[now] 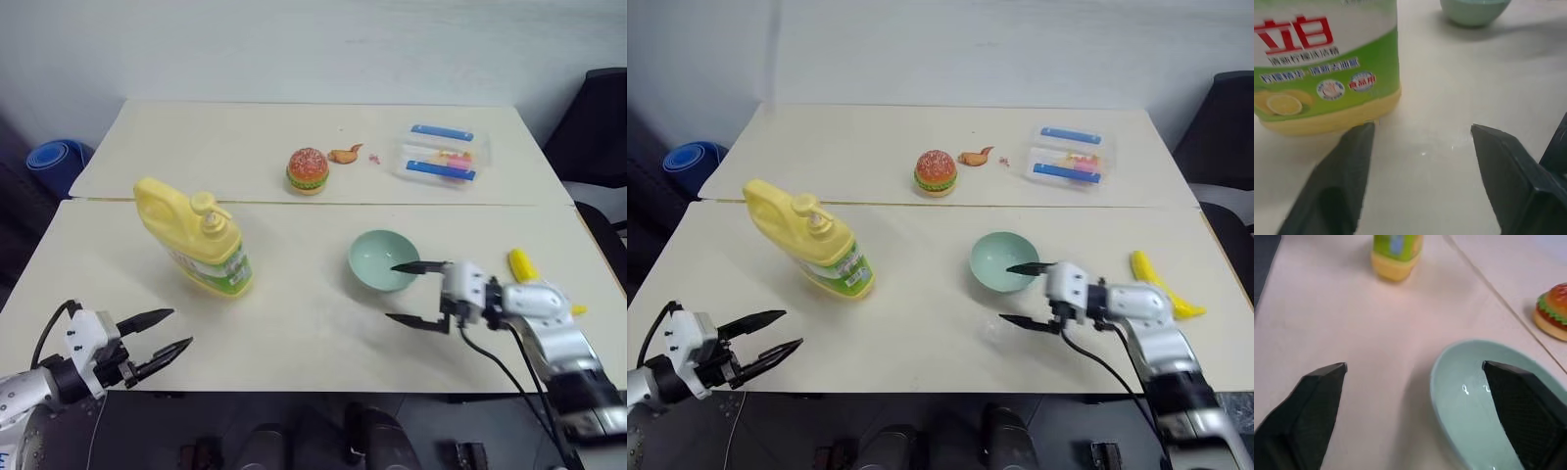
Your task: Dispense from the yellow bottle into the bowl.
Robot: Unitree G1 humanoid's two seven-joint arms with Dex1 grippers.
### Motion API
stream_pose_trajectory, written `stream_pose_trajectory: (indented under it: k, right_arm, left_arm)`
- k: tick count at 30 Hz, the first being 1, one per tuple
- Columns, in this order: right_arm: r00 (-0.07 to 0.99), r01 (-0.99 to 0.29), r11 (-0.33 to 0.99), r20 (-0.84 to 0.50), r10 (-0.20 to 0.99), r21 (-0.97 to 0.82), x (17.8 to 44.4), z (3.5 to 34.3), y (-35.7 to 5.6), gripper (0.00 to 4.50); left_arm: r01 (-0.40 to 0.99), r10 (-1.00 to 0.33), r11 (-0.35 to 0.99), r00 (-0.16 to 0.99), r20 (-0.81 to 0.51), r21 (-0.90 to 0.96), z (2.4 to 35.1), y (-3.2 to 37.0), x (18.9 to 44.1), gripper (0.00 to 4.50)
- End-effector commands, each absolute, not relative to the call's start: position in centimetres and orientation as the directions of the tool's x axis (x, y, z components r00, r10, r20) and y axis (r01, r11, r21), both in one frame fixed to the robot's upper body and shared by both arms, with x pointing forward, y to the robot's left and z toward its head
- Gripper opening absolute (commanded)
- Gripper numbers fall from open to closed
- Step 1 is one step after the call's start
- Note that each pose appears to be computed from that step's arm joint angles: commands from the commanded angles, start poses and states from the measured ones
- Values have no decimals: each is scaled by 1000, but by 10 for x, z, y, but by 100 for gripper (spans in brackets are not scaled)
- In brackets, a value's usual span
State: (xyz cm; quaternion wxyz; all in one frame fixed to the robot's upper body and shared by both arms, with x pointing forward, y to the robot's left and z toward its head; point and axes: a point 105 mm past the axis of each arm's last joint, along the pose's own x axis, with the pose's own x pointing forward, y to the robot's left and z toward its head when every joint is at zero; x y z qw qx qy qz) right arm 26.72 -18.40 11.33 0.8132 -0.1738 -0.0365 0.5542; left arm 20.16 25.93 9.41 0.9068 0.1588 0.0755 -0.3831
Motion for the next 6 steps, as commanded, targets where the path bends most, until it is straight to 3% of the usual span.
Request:
stream_pose_trajectory:
  k: [1,6]
  right_arm:
    - [393,-881,324,-150,907,-346,242,114,-205,450]
    - [518,-797,422,-130,845,-433,238,94,-226,450]
  left_arm:
    - [693,-631,654,721,-287,302,85,264,200,363]
    - [673,-604,670,740,-296,315,77,267,200,363]
